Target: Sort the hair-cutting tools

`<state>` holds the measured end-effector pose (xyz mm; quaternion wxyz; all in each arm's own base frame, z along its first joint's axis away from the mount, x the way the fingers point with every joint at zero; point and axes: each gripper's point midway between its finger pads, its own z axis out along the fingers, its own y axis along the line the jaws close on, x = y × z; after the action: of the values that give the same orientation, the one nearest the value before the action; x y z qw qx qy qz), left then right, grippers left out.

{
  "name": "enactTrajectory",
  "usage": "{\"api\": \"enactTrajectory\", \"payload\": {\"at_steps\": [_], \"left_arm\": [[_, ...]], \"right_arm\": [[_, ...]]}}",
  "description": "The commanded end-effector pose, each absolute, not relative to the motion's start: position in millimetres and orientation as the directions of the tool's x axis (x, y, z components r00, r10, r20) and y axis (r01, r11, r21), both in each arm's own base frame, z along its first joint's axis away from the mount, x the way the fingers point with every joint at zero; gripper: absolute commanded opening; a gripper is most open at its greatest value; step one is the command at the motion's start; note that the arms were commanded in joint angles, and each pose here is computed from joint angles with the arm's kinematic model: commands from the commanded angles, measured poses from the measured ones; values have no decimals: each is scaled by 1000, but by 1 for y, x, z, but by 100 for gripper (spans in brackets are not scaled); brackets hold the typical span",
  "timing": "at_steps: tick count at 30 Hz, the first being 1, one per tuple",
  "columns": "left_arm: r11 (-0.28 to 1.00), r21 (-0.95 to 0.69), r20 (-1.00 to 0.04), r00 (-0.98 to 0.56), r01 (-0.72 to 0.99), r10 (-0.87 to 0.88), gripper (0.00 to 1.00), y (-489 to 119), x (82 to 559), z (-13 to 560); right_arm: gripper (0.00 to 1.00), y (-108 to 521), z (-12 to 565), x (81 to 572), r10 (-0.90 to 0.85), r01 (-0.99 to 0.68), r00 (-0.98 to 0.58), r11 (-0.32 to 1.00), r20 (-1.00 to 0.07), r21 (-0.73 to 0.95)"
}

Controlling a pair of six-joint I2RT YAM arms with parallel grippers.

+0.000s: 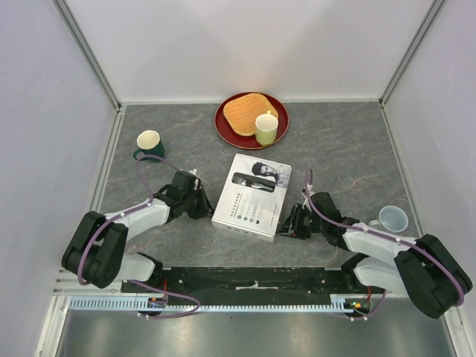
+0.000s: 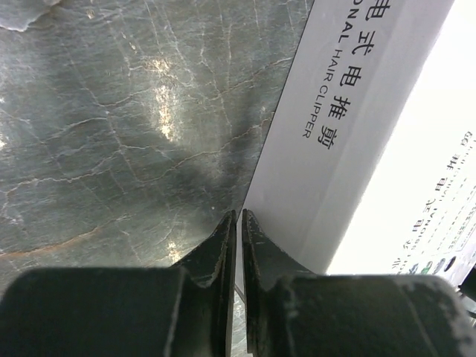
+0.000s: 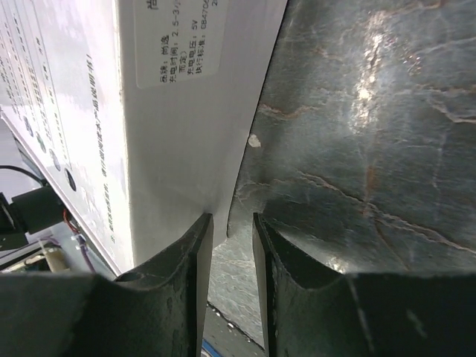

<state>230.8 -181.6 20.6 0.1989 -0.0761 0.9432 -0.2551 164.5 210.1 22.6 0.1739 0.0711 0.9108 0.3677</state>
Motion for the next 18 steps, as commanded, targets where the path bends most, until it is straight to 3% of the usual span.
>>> {"api": "enactTrajectory", "payload": {"at_steps": [1, 11, 18], "left_arm": [[781, -623, -305, -936, 55, -177, 12, -209, 215, 30], [713, -696, -257, -956, 82, -141, 8, -243, 188, 33], [780, -621, -324, -932, 79, -163, 8, -227, 197, 37]], "right_arm": [[37, 228, 30, 161, 282, 9, -932, 644, -226, 765], [36, 238, 31, 166, 318, 34, -926, 605, -202, 796], [41, 213, 28, 177, 304, 45, -908, 756, -289, 653]]}}
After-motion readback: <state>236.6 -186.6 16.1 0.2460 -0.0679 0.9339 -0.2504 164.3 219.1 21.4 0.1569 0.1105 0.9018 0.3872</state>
